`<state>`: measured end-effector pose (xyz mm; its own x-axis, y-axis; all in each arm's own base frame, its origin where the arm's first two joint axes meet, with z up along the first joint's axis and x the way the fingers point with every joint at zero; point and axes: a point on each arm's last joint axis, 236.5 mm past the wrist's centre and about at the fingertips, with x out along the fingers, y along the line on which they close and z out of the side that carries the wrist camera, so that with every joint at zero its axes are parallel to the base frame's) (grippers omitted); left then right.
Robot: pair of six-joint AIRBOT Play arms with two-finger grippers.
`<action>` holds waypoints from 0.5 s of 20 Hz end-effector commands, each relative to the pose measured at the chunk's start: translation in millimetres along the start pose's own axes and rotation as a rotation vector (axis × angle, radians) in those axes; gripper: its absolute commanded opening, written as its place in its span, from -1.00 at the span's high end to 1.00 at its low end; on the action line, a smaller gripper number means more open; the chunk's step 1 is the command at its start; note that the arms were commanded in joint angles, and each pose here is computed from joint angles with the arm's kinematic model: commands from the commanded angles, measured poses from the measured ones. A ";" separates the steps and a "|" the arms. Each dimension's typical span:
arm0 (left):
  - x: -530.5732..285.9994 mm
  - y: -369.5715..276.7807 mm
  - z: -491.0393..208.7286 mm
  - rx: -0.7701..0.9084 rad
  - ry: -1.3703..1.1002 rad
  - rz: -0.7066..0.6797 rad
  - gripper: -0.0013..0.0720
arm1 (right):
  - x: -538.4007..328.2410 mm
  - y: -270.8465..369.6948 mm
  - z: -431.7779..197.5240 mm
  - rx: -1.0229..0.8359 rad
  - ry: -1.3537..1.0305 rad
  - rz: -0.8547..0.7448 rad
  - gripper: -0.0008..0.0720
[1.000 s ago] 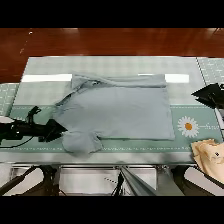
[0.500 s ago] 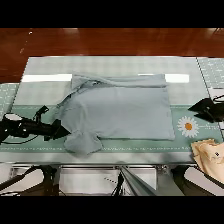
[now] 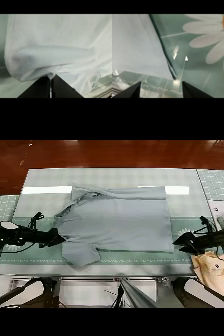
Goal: Fold the shirts.
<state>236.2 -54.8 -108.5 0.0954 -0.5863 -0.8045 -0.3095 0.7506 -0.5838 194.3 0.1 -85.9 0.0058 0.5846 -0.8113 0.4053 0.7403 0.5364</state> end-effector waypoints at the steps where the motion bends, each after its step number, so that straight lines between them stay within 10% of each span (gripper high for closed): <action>1: -2.9 -14.6 0.7 -0.012 0.003 -0.054 0.90 | 28.9 -0.1 -6.0 -0.048 0.015 -0.050 -0.48; 4: -3.5 -22.5 6.1 -0.011 -0.019 -0.088 0.90 | 46.3 17.6 13.2 -0.056 -0.060 -0.074 -0.46; 6: -4.4 -29.0 12.0 -0.003 -0.044 -0.115 0.90 | 53.6 36.8 19.2 -0.071 -0.085 -0.041 -0.02; 8: -5.7 -33.2 17.7 -0.012 -0.066 -0.132 0.90 | 56.7 50.2 19.3 -0.091 -0.084 -0.017 0.85; 10: -18.9 -46.3 25.6 0.046 -0.078 -0.150 0.90 | 42.1 75.1 19.6 -0.164 -0.075 0.041 0.91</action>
<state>260.9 -67.9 -85.5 0.1808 -0.6491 -0.7389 -0.2887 0.6831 -0.6708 227.9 52.0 -107.3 0.0566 0.5295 -0.8464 0.3021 0.7990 0.5200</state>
